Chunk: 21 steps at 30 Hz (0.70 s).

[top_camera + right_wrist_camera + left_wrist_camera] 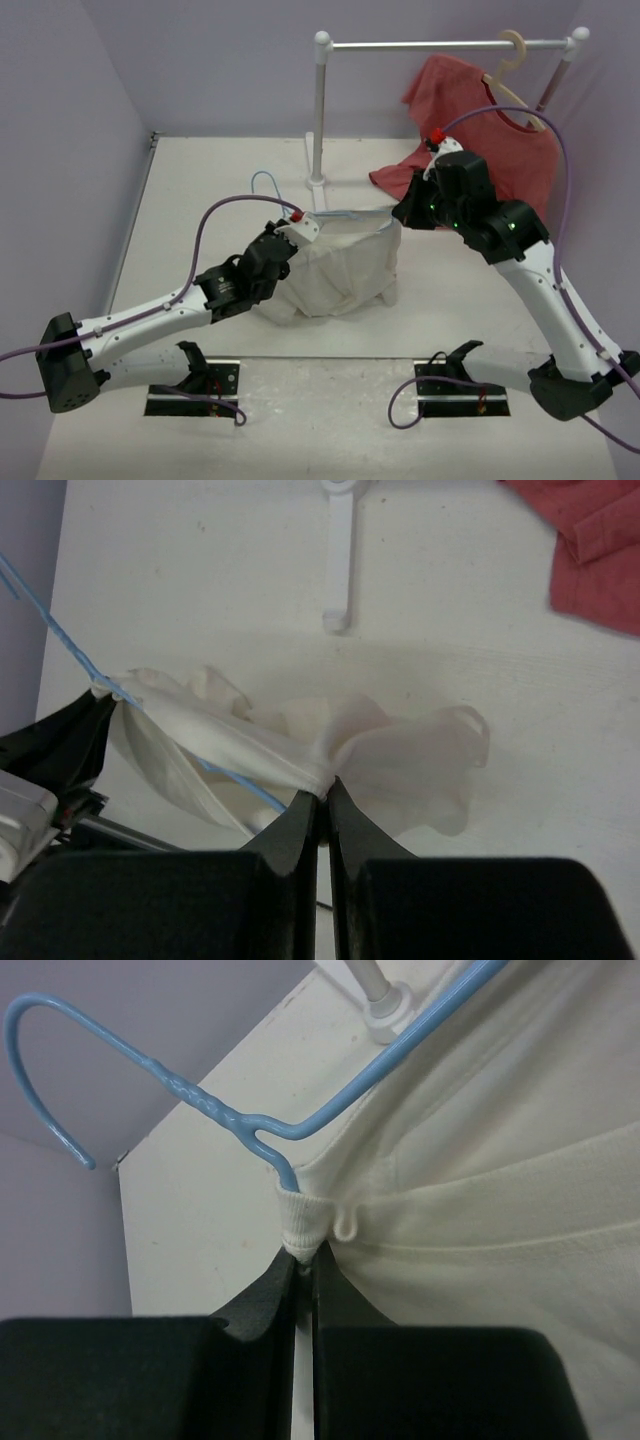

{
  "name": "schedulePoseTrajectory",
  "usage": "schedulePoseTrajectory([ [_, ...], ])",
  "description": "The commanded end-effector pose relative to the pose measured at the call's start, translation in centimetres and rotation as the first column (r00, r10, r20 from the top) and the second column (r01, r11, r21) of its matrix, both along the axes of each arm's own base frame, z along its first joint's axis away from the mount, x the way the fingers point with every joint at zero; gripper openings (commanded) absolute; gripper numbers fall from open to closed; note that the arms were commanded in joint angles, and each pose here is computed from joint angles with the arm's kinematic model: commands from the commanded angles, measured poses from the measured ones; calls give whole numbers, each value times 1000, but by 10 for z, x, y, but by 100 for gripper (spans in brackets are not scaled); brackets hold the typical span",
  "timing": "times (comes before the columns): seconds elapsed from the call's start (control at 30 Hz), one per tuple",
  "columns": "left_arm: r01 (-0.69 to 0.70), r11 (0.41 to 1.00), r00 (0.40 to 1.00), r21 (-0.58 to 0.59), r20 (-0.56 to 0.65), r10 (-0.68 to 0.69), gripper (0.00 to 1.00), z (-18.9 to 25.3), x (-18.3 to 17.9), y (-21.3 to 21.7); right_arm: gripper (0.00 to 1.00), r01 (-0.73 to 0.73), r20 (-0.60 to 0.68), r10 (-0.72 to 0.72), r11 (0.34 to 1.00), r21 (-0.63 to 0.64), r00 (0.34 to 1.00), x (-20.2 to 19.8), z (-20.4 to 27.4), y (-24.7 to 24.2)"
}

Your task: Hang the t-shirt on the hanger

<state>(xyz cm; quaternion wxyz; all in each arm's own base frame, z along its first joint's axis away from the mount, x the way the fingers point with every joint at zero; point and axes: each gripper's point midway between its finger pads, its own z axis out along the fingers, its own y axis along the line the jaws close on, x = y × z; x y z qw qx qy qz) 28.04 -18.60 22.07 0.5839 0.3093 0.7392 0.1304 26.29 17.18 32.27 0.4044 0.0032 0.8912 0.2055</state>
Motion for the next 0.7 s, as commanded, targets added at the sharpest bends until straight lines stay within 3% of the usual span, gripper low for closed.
schedulePoseTrajectory([
  [0.0,-196,976,974,-99,91,205,0,41,6,35,0,126,95,-118,989,-82,988,-8,-2,-42],
  [0.17,-263,942,943,-208,150,296,0,67,7,57,0,116,26,-114,986,-120,993,-11,-37,-46],
  [0.23,-285,939,933,-194,169,318,0,70,6,63,0,107,27,-105,989,-99,994,-13,-37,-44],
  [0.33,-274,949,925,-153,230,304,0,74,6,67,1,45,71,-47,999,24,996,-21,-11,-32],
  [0.4,-243,958,932,-153,238,275,0,73,6,63,8,27,116,-38,995,96,992,-26,15,-28],
  [0.47,-215,966,941,-147,233,245,0,66,4,59,1,19,149,-39,991,136,988,-28,36,-27],
  [0.67,-242,963,933,-118,244,265,0,60,6,56,0,-115,222,54,955,274,973,-43,97,-5],
])
